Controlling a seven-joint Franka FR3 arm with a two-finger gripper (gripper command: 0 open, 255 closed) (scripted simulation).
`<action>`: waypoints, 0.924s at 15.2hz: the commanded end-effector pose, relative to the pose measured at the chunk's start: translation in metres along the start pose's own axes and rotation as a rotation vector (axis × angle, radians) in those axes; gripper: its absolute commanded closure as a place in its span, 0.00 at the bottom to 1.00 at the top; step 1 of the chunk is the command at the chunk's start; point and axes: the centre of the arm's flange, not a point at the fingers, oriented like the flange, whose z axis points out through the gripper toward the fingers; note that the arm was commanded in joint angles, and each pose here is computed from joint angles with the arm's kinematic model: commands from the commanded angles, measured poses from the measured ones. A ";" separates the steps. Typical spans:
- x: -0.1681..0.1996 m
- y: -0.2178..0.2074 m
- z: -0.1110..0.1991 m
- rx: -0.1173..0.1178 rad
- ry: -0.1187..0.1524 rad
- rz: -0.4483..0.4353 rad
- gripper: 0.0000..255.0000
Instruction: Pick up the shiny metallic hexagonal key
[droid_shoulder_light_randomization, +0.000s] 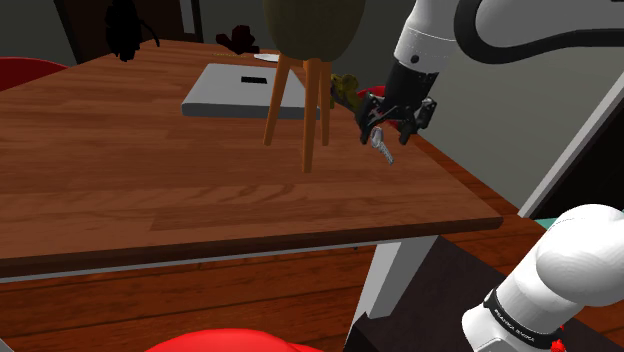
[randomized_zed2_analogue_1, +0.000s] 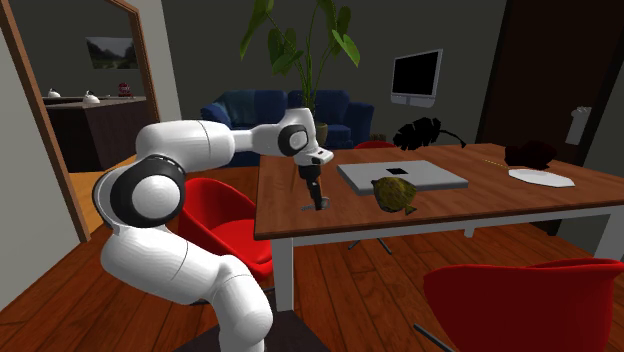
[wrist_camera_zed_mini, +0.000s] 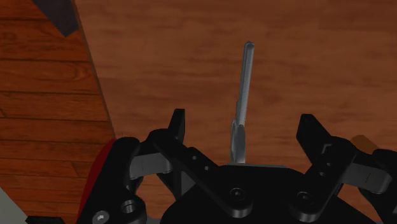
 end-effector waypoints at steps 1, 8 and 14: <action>-0.001 0.000 0.008 0.000 0.000 0.000 0.00; -0.001 -0.001 0.008 0.000 0.000 0.000 1.00; 0.001 0.000 -0.002 0.000 0.000 0.000 1.00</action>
